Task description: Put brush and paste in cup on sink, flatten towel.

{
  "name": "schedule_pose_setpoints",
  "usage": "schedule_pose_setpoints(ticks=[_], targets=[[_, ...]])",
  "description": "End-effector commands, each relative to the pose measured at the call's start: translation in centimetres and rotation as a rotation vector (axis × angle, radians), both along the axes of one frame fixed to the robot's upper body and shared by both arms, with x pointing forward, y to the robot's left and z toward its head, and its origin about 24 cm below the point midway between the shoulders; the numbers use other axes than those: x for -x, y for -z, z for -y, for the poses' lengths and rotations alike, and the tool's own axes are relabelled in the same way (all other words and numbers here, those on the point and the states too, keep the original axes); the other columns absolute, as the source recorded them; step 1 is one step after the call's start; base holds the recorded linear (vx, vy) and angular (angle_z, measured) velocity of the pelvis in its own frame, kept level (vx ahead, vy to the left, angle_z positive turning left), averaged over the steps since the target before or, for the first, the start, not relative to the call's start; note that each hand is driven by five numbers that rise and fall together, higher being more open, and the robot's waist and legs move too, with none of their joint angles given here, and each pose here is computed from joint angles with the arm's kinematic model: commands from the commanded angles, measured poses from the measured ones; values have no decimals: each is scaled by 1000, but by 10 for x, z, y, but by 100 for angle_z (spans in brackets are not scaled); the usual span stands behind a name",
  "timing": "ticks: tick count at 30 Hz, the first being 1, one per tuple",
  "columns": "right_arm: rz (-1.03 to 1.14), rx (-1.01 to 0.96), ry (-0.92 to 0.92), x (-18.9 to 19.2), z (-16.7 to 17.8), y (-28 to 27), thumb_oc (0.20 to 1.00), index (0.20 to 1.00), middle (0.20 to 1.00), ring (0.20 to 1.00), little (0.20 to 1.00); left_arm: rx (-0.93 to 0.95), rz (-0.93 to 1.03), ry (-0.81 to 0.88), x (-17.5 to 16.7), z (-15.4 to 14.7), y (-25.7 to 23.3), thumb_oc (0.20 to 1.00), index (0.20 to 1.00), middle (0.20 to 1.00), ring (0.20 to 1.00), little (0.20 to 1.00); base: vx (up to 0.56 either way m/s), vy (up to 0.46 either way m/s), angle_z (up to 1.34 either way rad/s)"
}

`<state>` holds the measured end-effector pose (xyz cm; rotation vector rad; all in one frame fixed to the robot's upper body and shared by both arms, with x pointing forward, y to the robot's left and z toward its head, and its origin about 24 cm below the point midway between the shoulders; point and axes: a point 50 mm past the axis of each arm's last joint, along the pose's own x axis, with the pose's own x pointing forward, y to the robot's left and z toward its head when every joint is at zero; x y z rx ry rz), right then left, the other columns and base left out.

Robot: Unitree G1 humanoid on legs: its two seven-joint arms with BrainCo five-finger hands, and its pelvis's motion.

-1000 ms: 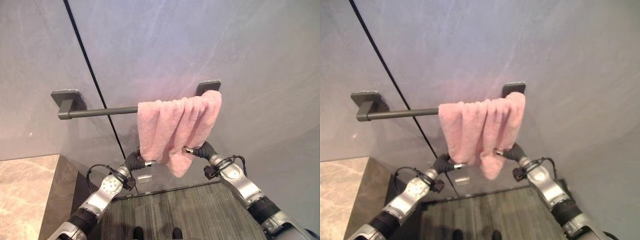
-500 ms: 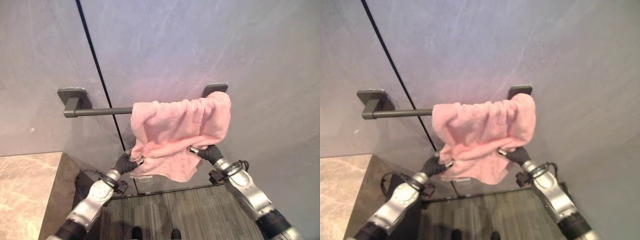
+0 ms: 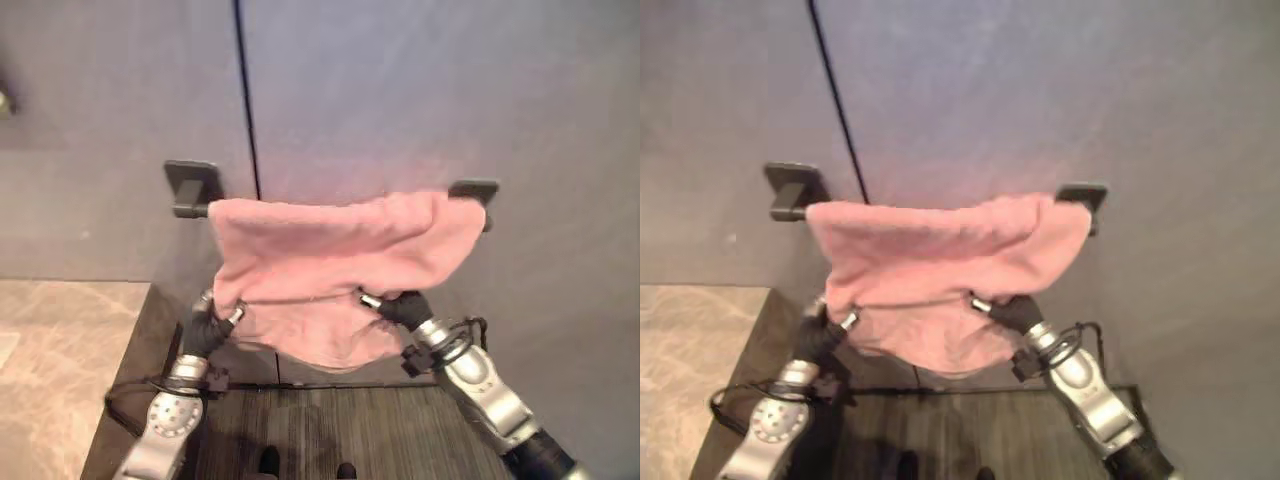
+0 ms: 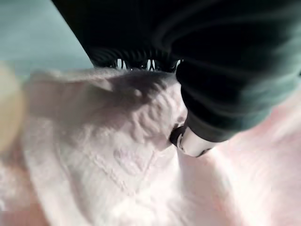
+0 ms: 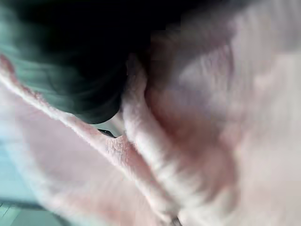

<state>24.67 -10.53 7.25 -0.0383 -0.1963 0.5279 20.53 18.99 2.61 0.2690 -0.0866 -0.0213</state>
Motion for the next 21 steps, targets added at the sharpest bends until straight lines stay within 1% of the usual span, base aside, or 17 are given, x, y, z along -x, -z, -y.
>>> schedule_pose_setpoints(ticks=[1,2,5,8,9,10,11,12,13,14,15,16,17,18,19,20,21], targets=[[204,20,74,-5,8,-34,200,200,200,200,200,-90,95,46,-13,-4,-18,200,200,200,200,200,5,12,17],[149,-53,106,-3,14,-27,200,200,200,200,200,-121,116,90,-15,1,-23,200,200,200,200,200,3,7,14],[130,-50,122,-1,19,-22,200,200,200,200,200,-140,108,124,-15,4,-22,200,200,200,200,200,19,2,12],[88,-25,171,-3,26,-11,200,200,200,200,200,-167,61,142,-17,6,-11,200,200,200,200,200,0,0,0],[69,-2,183,-4,28,-6,200,200,200,200,200,-184,28,150,-17,6,-5,291,291,291,291,291,0,0,0],[58,10,191,-4,30,-3,300,300,300,300,300,-195,-7,154,-16,6,2,890,890,890,890,890,0,0,0],[45,26,203,-3,32,1,1000,1000,1000,1000,1000,-213,-39,164,-16,6,8,1000,1000,1000,1000,1000,0,0,0],[-4,34,225,-4,35,11,1000,1000,1000,1000,1000,-245,-67,176,-16,6,14,1000,1000,1000,1000,1000,10,22,-5],[-90,48,271,-3,42,31,1000,1000,1000,1000,1000,-250,-159,164,-12,3,32,1000,1000,1000,1000,1000,5,18,-7],[-89,48,272,-3,42,31,1000,1000,1000,1000,1000,-250,-158,164,-12,3,32,1000,1000,1000,1000,1000,-4,17,-11],[-136,76,300,-2,47,42,1000,1000,1000,1000,1000,-272,-250,159,-8,0,49,1000,1000,1000,1000,1000,-7,12,-12],[-181,82,319,-1,50,52,1000,1000,1000,1000,1000,-326,-280,182,-8,0,55,1000,1000,1000,1000,1000,-7,12,-16],[-181,82,320,-1,50,52,1000,1000,1000,1000,1000,-327,-279,182,-8,0,55,1000,1000,1000,1000,1000,-24,13,-12],[-358,127,375,7,59,91,1000,1000,1000,1000,1000,-422,-449,169,3,-9,85,1000,1000,1000,1000,1000,-21,15,-8],[-438,161,403,11,62,109,1000,1000,1000,1000,1000,-445,-514,146,7,-11,98,1000,1000,1000,1000,1000,-29,19,-6],[-481,172,417,12,63,117,1000,1000,1000,1000,1000,-473,-537,146,8,-11,103,1000,1000,1000,1000,1000,-23,14,-7],[-563,202,441,17,67,133,1000,1000,1000,1000,1000,-547,-618,155,14,-14,115,1000,1000,1000,1000,1000,-35,20,-5]])
